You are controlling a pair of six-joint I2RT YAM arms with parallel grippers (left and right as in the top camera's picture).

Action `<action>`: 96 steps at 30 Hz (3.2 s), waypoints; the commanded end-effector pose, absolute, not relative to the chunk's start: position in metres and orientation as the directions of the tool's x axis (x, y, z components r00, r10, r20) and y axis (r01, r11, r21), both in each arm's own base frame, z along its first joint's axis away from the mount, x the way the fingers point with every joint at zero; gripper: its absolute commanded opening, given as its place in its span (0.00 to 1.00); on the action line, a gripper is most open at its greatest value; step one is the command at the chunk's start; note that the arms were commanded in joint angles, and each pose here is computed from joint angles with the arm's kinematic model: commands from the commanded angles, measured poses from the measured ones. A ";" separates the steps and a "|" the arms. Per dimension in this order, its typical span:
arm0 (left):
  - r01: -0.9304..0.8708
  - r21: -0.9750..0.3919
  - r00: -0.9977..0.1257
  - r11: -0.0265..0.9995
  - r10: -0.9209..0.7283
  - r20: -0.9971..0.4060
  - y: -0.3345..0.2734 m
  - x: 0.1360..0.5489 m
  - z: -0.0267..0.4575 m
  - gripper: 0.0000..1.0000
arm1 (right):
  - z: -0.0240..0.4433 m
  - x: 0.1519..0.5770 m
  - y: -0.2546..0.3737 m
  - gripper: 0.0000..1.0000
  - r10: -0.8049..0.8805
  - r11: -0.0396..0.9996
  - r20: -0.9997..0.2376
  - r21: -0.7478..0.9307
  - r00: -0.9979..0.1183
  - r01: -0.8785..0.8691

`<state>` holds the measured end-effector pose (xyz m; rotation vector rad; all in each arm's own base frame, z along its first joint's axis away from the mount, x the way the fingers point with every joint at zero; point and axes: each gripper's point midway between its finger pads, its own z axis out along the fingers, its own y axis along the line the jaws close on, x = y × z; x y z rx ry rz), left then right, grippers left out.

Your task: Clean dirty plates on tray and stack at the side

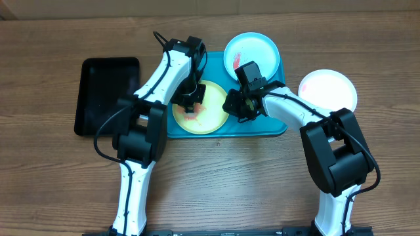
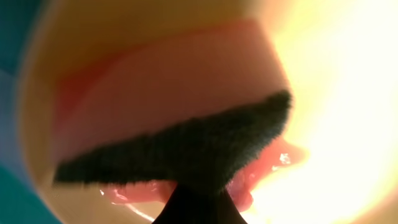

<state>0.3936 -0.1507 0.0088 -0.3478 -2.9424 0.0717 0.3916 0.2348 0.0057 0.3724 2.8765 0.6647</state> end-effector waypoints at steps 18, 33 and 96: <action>-0.052 0.244 -0.998 0.968 -0.044 -0.041 -0.104 0.446 0.002 0.04 | -0.004 0.398 0.229 0.04 0.309 0.870 -0.103 0.432 -0.945 0.238; 0.276 -0.209 -0.954 0.938 0.294 0.060 -0.182 0.423 0.026 0.04 | -0.004 0.399 0.229 0.04 0.310 0.871 -0.105 0.430 -0.945 0.238; 0.368 -0.280 -0.881 0.887 0.429 0.201 -0.213 0.367 0.034 0.04 | -0.002 0.397 0.234 0.04 0.289 0.864 -0.093 0.453 -0.953 0.218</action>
